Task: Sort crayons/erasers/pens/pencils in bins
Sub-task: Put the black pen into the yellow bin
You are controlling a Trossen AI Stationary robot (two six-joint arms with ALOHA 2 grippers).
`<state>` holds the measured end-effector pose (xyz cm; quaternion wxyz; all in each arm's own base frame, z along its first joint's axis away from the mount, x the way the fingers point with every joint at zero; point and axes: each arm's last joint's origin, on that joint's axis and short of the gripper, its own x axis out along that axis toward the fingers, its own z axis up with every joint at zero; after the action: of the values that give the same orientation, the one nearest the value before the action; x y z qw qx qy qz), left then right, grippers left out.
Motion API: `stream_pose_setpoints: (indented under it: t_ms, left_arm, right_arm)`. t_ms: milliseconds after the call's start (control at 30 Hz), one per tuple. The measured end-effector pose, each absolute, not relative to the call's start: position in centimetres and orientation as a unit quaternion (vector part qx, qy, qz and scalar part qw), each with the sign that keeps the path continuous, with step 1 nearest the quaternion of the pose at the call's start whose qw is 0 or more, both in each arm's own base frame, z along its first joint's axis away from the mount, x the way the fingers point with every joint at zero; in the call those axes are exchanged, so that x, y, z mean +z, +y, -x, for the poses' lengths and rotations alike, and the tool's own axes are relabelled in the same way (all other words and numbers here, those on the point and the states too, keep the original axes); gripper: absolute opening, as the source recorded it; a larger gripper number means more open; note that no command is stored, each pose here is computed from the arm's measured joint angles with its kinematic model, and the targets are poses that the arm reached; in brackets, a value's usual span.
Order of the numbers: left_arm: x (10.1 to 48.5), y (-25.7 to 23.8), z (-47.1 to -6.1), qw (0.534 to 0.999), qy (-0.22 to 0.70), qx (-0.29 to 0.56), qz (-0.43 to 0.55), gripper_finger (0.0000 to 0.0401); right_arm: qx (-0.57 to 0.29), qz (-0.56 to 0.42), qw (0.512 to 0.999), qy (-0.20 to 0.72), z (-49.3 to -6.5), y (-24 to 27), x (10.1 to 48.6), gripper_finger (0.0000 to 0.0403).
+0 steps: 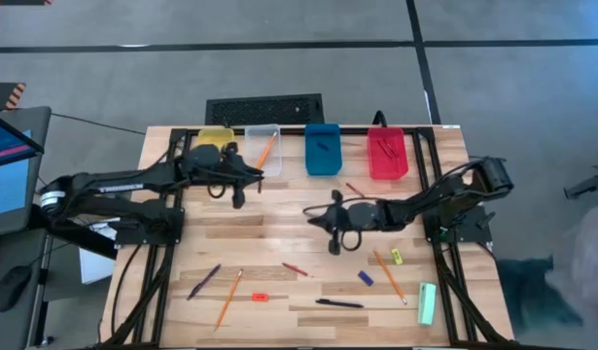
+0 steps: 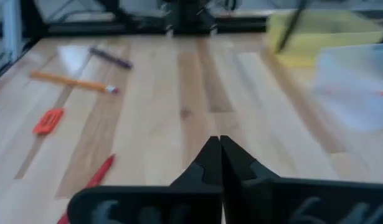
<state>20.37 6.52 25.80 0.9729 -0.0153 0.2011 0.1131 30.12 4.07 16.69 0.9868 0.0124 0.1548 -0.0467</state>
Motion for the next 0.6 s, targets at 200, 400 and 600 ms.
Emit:
stream_pose_setpoints:
  t_ms: [200, 400, 600]
  left_arm:
    - [26.6, 6.6, -18.1, 0.947, 0.269, 0.173, 0.039, 0.0037]
    - [28.6, 7.6, -16.6, 0.904, 0.338, 0.257, 0.051, 0.0037]
    - [29.2, 9.2, -14.5, 0.856, 0.393, 0.324, 0.092, 0.0037]
  right_arm:
    - [-0.055, -0.021, 0.989, 0.134, -28.5, 3.3, 17.2, 0.0003]
    - [-0.063, -0.002, 0.991, 0.121, -28.0, 2.6, 18.2, 0.0006]
    - [-0.065, 0.001, 0.989, 0.131, -27.9, 2.4, 18.0, 0.0004]
